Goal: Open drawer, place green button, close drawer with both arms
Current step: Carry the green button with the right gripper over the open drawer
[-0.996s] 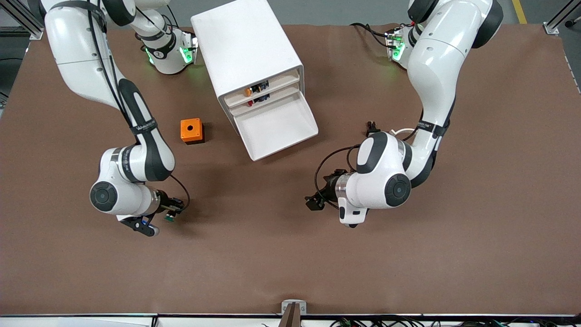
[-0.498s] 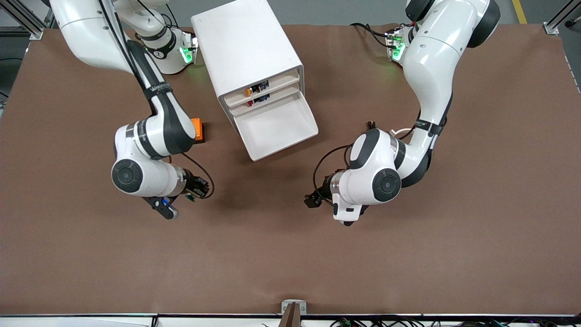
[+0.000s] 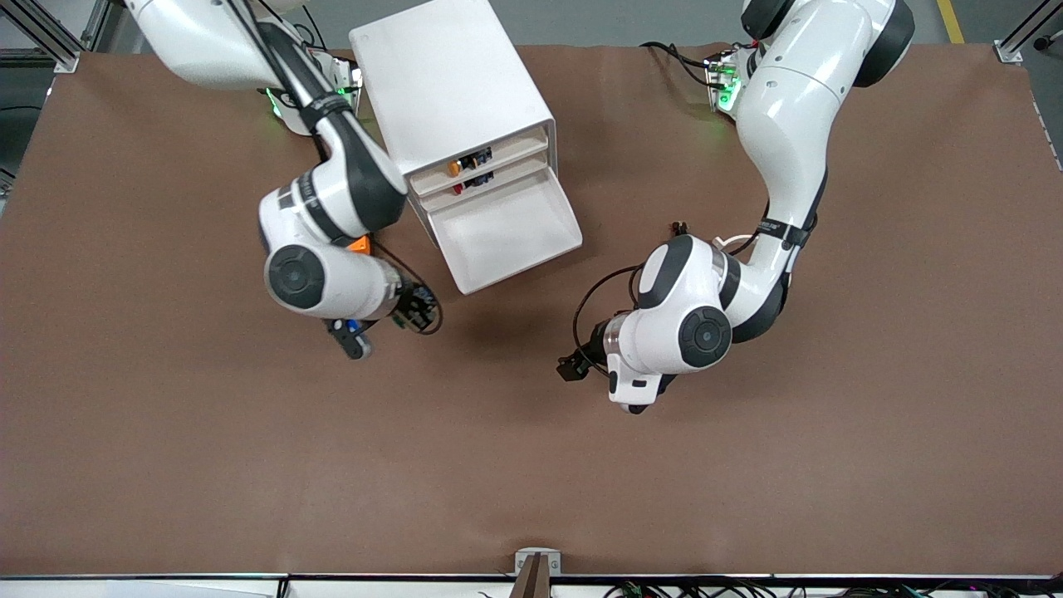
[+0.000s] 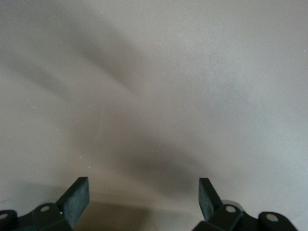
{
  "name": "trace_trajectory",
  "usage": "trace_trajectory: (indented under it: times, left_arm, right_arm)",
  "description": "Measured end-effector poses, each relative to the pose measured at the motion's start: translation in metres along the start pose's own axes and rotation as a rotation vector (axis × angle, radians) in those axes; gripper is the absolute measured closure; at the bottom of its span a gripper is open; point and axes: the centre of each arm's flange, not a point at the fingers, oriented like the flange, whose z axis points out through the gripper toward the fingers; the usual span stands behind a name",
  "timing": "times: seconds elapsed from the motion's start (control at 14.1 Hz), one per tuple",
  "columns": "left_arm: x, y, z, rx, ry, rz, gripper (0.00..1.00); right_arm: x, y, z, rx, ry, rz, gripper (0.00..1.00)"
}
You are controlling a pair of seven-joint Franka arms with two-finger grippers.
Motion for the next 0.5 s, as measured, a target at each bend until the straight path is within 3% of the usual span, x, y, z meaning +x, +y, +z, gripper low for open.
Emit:
trace_trajectory:
  times: [0.21,0.5]
  left_arm:
    - [-0.006,0.001,0.004,0.015,0.018,0.019,0.0]
    - [-0.016,0.004,0.011,0.043,0.065,0.063,0.0]
  right_arm:
    - [-0.071,-0.004,0.027,-0.003,0.019,0.076,0.59]
    - [-0.117,0.002,0.072,0.042,0.037,0.135,0.59]
